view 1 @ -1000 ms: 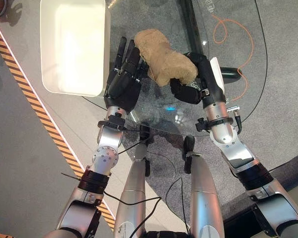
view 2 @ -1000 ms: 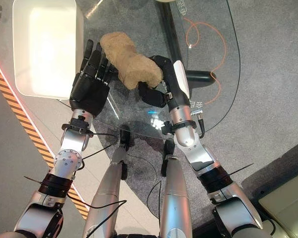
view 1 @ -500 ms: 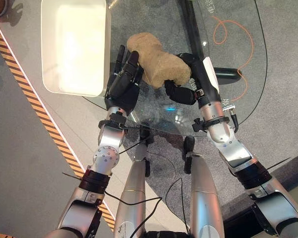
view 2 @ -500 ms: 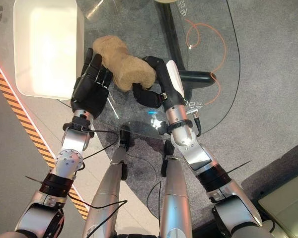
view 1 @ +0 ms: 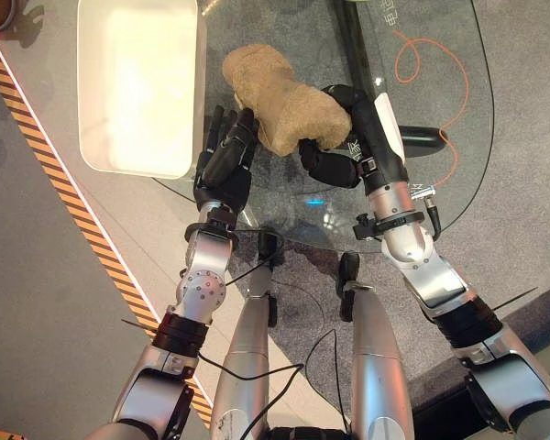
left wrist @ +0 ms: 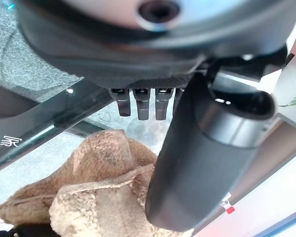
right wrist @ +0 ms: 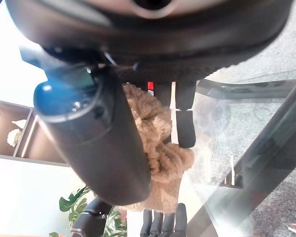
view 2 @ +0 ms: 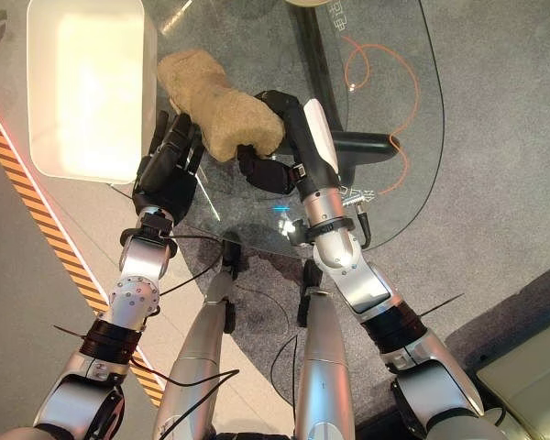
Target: Wipe the table with a cloth and put it in the basket.
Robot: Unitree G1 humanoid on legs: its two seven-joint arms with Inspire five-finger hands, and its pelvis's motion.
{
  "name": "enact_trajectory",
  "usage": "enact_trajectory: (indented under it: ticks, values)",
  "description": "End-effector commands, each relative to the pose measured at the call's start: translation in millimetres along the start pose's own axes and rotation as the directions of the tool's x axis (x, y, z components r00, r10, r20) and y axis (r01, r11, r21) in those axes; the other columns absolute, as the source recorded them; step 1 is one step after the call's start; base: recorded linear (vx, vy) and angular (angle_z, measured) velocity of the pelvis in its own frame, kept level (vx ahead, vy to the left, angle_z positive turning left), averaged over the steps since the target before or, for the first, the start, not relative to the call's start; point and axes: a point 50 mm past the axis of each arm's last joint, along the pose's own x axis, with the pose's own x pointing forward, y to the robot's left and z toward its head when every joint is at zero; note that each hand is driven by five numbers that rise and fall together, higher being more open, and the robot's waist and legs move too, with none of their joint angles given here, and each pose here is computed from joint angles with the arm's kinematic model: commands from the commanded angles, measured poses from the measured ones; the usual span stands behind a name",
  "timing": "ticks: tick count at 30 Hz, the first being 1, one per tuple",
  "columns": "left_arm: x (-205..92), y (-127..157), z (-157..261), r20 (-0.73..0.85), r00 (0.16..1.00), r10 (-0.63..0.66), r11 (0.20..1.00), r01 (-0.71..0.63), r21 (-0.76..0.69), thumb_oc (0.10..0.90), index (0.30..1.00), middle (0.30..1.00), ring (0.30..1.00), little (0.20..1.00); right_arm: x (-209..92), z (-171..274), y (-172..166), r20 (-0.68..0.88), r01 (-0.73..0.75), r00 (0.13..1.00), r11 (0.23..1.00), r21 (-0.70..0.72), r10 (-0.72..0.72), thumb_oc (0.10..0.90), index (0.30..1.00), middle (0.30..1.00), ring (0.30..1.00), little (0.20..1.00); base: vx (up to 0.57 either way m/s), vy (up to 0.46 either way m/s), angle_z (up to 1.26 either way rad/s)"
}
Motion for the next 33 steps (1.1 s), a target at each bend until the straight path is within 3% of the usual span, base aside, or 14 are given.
enact_trajectory:
  ticks: [1, 10, 24, 33]
  values:
    - [12.6, -49.1, 26.8, 0.156, 0.960, -0.232, 0.973, 0.230, 0.032, 0.800, 0.900, 0.900, 0.900, 0.900, 20.4, 105.9, -5.2, 0.482, -0.035, 0.875, 0.986, 0.165, -0.050, 0.100, 0.300, 0.300, 0.300, 0.200, 0.00, 0.000, 0.00]
    - [12.0, -57.9, 27.6, 0.176, 0.931, -0.319, 0.947, 0.322, 0.010, 0.800, 0.900, 0.900, 0.900, 0.900, 21.9, 101.1, 10.2, 0.448, -0.120, 0.893, 0.983, 0.136, 0.047, 0.100, 0.300, 0.300, 0.300, 0.200, 0.00, 0.000, 0.00]
    - [7.3, -77.2, 29.9, 0.202, 0.825, -0.528, 0.838, 0.545, -0.031, 0.800, 0.900, 0.900, 0.900, 0.900, 22.2, 94.7, 17.0, 0.420, -0.154, 0.904, 0.978, 0.138, 0.083, 0.100, 0.300, 0.300, 0.300, 0.200, 0.00, 0.000, 0.00]
    - [7.6, -80.9, 28.5, 0.176, 0.808, -0.562, 0.820, 0.572, -0.004, 0.800, 0.900, 0.900, 0.900, 0.900, 21.9, 92.3, 9.4, 0.418, -0.088, 0.908, 0.982, 0.166, 0.011, 0.100, 0.300, 0.300, 0.300, 0.200, 0.00, 0.000, 0.00]
